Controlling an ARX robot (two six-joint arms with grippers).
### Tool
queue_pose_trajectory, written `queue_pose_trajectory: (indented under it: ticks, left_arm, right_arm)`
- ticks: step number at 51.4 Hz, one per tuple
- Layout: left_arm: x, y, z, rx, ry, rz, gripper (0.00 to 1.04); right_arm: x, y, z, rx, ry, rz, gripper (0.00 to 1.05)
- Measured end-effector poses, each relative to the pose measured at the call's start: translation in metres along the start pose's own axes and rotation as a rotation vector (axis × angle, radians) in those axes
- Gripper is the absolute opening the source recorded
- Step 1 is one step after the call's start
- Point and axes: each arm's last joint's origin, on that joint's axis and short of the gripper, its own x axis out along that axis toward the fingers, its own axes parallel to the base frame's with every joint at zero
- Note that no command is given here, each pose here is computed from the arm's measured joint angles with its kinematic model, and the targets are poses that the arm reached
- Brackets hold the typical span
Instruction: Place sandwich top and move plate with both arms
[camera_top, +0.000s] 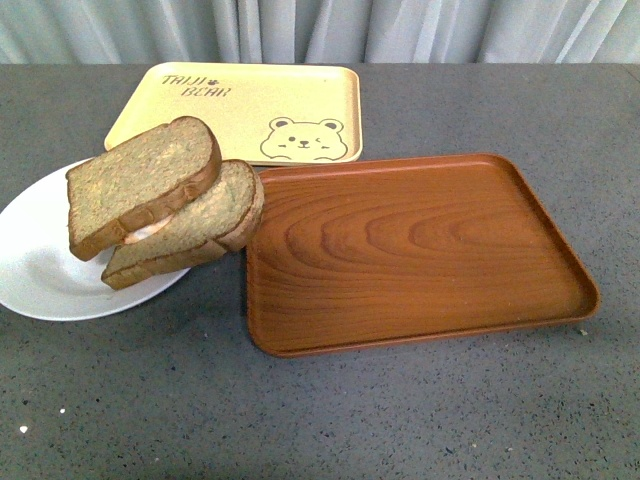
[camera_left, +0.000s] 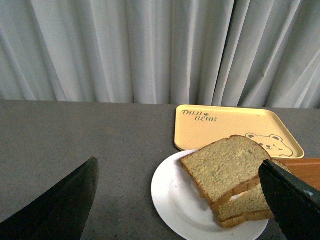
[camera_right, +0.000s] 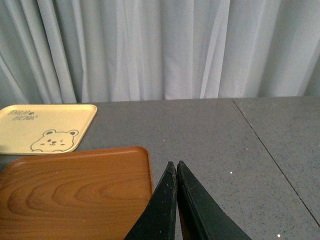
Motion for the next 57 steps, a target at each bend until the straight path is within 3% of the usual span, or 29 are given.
queue_pose_trajectory:
  ticks: [21, 27, 29, 34, 37, 40, 52, 57]
  left_arm:
    - [0.0, 0.0, 0.0, 0.0, 0.0, 0.0, 0.96]
    - [0.0, 0.0, 0.0, 0.0, 0.0, 0.0, 0.96]
    - [0.001, 0.0, -0.001, -0.014, 0.056, -0.05, 0.96]
    - [0.006, 0.002, 0.005, -0.226, 0.458, -0.316, 0.96]
    - [0.018, 0.003, 0.01, -0.346, 0.568, -0.409, 0.96]
    - [0.033, 0.005, 0.016, -0.411, 0.597, -0.469, 0.96]
    - [0.097, 0.024, 0.01, -0.543, 0.622, -0.377, 0.96]
    - [0.126, 0.038, -0.009, -0.609, 0.649, -0.298, 0.96]
  right_arm:
    - [-0.012, 0.0, -0.003, 0.0, 0.005, 0.001, 0.02]
    - [-0.012, 0.0, -0.003, -0.002, 0.005, 0.002, 0.23]
    - [-0.012, 0.0, -0.003, -0.002, 0.005, 0.002, 0.28]
    - [-0.012, 0.0, -0.003, -0.002, 0.005, 0.004, 0.44]
    - [-0.012, 0.0, -0.003, -0.002, 0.004, 0.003, 0.53]
    - [-0.012, 0.0, -0.002, -0.002, 0.003, 0.003, 0.62]
    - [-0.012, 0.0, -0.003, -0.002, 0.005, 0.0, 0.96]
    - [-0.012, 0.0, -0.003, -0.002, 0.005, 0.001, 0.95]
